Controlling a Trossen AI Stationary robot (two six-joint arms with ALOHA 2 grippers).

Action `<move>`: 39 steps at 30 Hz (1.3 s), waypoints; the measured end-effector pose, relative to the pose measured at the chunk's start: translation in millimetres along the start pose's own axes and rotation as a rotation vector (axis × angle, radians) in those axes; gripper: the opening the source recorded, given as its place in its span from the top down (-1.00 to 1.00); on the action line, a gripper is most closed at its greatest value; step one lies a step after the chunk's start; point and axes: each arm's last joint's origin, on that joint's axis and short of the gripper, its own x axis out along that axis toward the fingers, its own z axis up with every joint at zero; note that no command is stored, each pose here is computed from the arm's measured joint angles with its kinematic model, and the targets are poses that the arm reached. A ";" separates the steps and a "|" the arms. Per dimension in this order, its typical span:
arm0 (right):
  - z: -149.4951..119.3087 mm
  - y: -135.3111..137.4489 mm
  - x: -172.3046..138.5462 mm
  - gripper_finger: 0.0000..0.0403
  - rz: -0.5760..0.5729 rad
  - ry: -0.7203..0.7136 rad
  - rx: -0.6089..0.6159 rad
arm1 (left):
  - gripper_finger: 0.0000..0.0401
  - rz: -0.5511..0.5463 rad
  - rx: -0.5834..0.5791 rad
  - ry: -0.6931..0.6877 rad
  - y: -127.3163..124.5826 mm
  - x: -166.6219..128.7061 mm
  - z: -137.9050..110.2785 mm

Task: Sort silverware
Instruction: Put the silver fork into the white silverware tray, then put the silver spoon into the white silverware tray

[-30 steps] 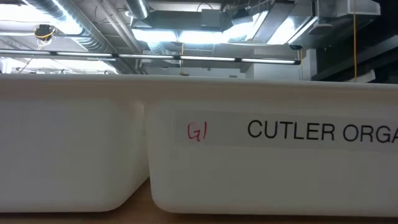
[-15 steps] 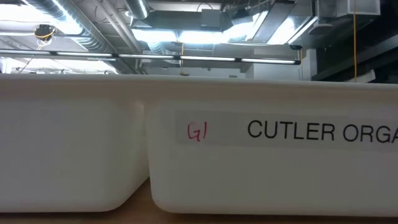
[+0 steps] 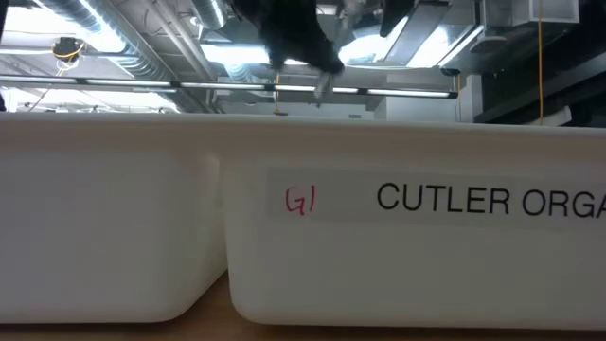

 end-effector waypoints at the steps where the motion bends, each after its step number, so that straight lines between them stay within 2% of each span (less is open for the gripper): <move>1: -0.3 -0.3 -0.6 0.38 -0.010 0.001 -0.007 | 1.00 -0.030 -0.005 0.024 -1.9 8.1 -4.0; 9: 0.0 -1.1 0.5 0.38 -0.034 0.008 -0.012 | 1.00 -0.223 -0.103 0.193 -13.4 53.2 -32.9; 20: 0.4 0.1 0.7 0.38 -0.014 0.004 -0.009 | 1.00 -0.343 -0.125 0.317 -20.3 82.0 -57.6; 25: 0.4 0.1 0.7 0.38 -0.014 0.004 -0.005 | 0.94 -0.351 -0.120 0.352 -24.9 92.6 -67.4; 35: 0.6 0.8 0.8 0.38 0.010 0.000 0.097 | 0.71 -0.349 -0.094 0.365 -25.4 98.7 -72.9; 39: 0.8 1.8 0.8 0.38 0.046 -0.005 0.100 | 0.59 -0.340 -0.140 0.369 -24.4 95.5 -70.5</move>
